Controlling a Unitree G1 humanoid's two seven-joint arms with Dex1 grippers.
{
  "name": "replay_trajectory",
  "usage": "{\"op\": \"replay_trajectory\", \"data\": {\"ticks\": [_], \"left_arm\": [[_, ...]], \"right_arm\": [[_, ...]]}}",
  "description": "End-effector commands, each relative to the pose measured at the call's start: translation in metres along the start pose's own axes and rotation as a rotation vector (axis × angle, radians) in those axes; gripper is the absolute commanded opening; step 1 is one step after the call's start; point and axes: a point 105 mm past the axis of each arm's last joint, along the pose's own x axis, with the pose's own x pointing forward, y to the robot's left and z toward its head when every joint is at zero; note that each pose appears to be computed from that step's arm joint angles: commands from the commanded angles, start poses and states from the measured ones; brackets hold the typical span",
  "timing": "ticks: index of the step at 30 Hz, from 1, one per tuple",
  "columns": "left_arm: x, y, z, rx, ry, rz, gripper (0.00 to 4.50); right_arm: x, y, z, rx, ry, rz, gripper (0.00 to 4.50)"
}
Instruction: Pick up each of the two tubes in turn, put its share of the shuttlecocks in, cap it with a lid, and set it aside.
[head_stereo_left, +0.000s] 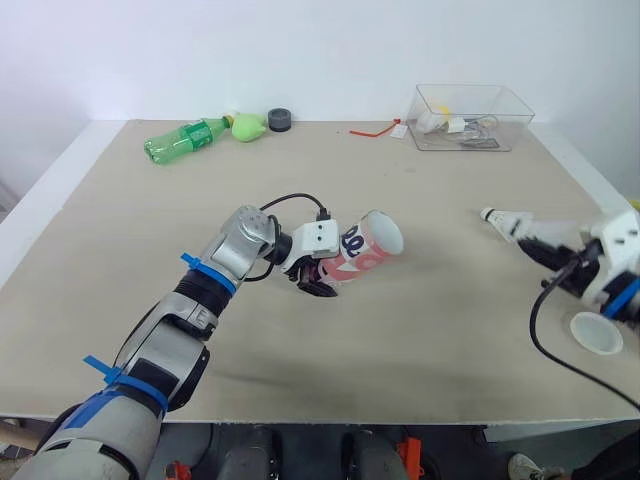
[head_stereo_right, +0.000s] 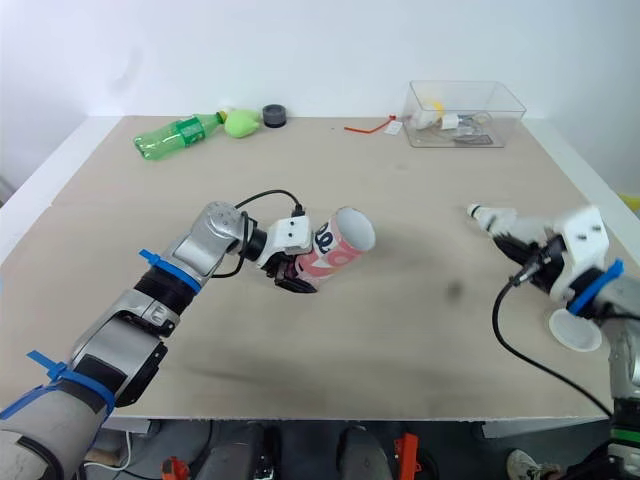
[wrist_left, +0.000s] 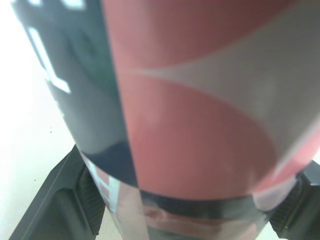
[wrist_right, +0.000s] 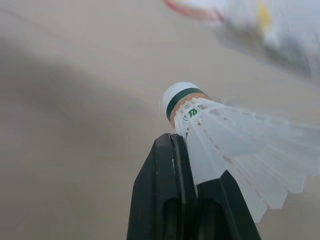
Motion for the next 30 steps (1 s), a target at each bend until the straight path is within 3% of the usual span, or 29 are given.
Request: {"op": "replay_trajectory", "data": {"ticks": [1, 5, 10, 23, 30], "left_arm": [[0.001, 0.004, 0.001, 0.018, 0.014, 0.009, 3.65], [0.001, 0.007, 0.004, 0.03, 0.013, 0.014, 3.65], [0.001, 0.01, 0.005, 0.035, 0.016, 0.019, 3.65], [-0.007, 0.011, -0.002, 0.007, 0.017, 0.039, 3.65], [-0.006, 0.01, 0.001, -0.004, 0.004, 0.037, 3.65]], "right_arm": [[0.011, 0.026, 0.052, -0.136, -0.09, 0.166, 0.06], [0.034, 0.072, 0.105, -0.259, -0.224, 0.396, 0.06], [0.047, 0.104, 0.122, -0.358, -0.26, 0.581, 0.06], [0.049, 0.077, 0.108, -0.602, -0.118, 0.597, 0.06], [0.058, 0.091, 0.094, -0.663, -0.108, 0.668, 0.06]]}}
